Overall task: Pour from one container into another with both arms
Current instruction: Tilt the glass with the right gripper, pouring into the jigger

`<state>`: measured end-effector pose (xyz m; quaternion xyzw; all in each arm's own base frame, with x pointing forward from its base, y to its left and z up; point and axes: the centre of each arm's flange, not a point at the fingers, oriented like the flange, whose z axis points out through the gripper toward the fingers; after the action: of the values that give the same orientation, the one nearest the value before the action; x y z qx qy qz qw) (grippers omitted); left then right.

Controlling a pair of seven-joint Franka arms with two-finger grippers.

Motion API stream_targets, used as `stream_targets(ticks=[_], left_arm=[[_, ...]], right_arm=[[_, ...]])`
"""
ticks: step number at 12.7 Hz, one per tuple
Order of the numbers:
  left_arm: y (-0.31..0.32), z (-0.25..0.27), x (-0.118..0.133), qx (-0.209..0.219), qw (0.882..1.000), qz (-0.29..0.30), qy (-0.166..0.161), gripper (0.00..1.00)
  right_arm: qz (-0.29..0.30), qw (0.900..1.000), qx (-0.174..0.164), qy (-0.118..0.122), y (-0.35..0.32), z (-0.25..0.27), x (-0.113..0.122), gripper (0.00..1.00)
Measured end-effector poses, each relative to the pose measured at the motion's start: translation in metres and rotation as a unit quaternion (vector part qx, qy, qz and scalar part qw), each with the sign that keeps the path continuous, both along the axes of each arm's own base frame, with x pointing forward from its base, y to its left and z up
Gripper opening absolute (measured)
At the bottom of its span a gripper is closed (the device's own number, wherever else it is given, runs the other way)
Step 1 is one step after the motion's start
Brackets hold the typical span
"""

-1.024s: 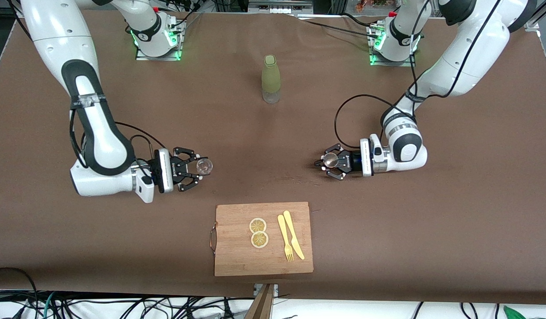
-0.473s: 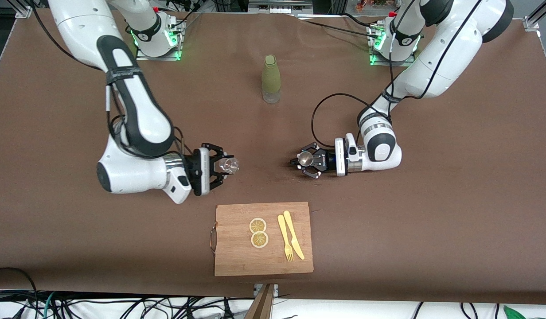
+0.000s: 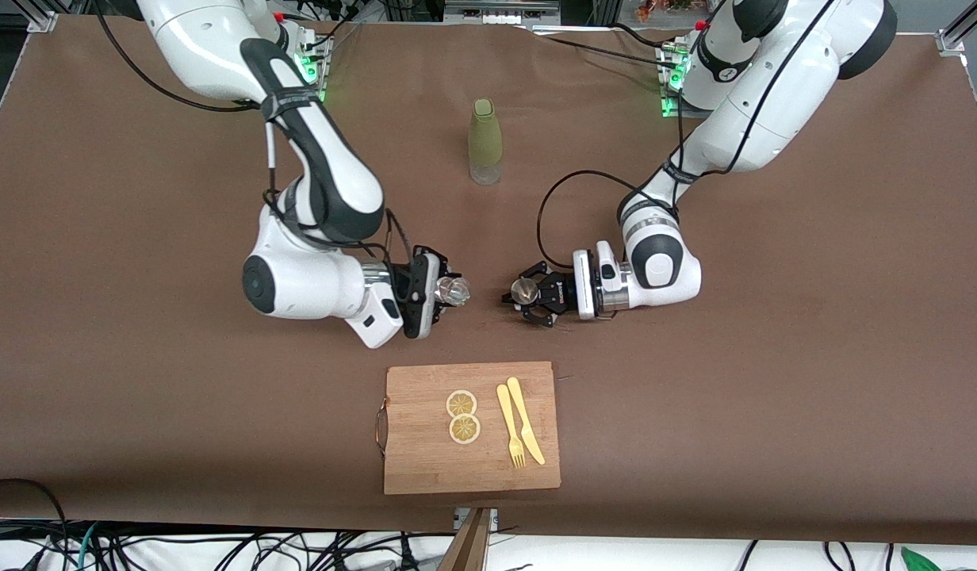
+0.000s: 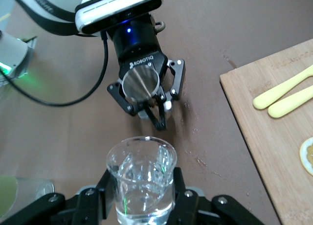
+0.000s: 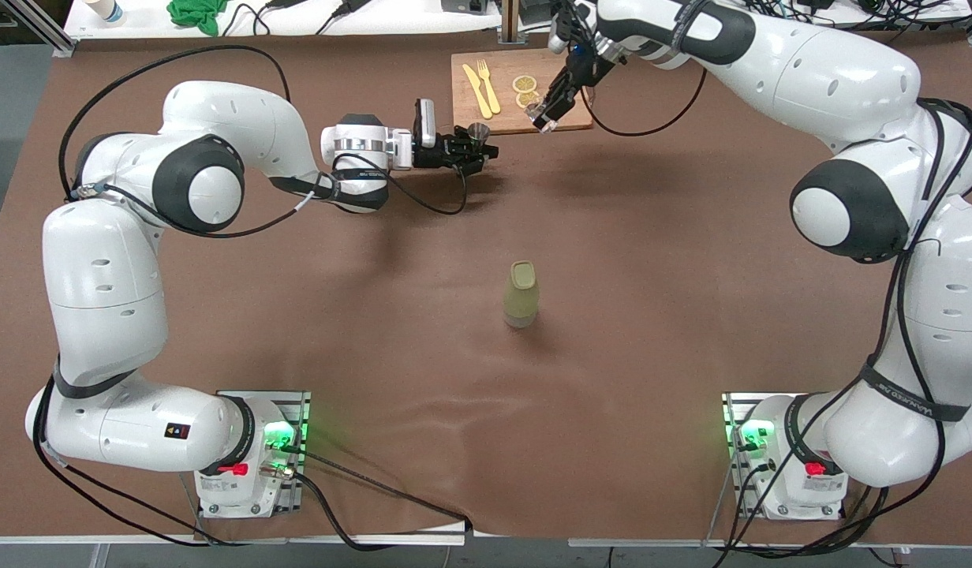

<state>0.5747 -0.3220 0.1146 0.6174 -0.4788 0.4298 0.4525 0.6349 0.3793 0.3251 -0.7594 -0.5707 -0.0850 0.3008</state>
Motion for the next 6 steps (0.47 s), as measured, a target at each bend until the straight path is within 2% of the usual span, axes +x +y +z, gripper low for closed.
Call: stream_targets(ticks=[2,6], left_arm=[[-0.009,-0.003,0.0,0.012,1.0,0.001,-0.003,0.09],[-0.022,-0.01,-0.001,0.016,1.0,-0.003,-0.005,0.09]], right_arm=[[-0.011,1.0,-0.017,-0.005,0.016,0.01,-0.004,0.49],[-0.023,0.999,-0.028,-0.019,0.028,0.008,-0.006,0.49]])
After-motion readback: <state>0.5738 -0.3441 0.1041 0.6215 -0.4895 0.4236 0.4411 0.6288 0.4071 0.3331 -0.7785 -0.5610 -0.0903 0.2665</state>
